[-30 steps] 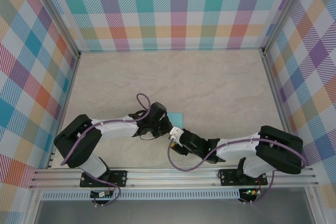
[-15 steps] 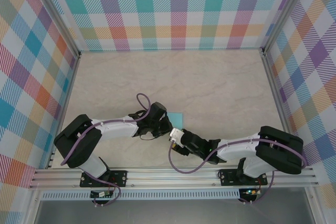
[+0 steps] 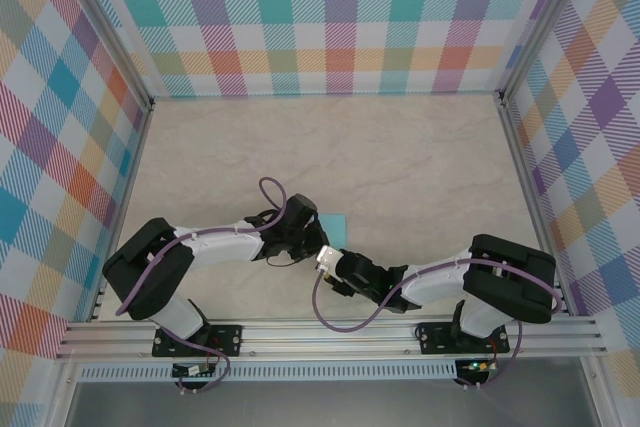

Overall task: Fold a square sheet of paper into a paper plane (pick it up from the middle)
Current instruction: Fold the wing for the fifth time at the center of the table.

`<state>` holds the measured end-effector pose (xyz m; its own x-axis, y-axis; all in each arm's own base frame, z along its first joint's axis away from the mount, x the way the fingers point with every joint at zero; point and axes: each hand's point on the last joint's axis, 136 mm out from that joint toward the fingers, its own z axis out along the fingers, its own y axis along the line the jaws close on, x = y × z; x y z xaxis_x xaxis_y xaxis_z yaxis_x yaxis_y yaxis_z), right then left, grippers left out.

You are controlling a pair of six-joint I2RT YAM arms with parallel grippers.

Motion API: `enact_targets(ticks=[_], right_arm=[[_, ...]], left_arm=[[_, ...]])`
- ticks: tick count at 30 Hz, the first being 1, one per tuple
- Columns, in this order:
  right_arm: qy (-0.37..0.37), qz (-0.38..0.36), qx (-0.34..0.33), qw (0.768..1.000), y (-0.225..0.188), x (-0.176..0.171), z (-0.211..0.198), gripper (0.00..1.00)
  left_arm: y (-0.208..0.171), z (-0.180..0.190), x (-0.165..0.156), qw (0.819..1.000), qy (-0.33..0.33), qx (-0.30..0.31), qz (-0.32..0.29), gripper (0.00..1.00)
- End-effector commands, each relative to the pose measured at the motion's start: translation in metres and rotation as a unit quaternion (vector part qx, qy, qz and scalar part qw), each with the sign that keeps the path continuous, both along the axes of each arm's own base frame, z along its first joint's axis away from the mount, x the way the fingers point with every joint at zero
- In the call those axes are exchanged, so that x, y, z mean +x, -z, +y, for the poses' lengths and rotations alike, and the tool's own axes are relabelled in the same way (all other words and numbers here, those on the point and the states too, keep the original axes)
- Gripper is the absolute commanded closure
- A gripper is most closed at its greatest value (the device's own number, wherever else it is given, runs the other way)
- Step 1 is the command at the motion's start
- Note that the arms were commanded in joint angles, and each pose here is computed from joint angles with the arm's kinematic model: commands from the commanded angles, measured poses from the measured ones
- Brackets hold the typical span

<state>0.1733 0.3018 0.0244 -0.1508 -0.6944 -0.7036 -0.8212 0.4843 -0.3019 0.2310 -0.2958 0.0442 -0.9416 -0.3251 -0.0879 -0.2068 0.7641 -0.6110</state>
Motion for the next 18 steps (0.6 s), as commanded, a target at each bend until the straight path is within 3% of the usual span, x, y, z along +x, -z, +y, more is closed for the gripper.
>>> enact_targets(ticks=[1,13,18], right_arm=[[0.022,-0.022,0.033,0.999,-0.0176,0.0088,0.0037,0.63],[0.049,-0.004,0.045,0.998,-0.0135,0.0081,-0.0048,0.78],[0.058,0.005,0.055,0.997,-0.0151,0.0075,-0.0050,0.71]], left_arm=[[-0.0037,-0.0082,-0.0027,1.000,0.012,-0.006,0.007,0.92],[-0.0018,-0.0047,-0.0031,1.000,0.003,0.001,0.010,0.92],[-0.0011,-0.0030,-0.0025,1.000,-0.001,0.005,0.012,0.92]])
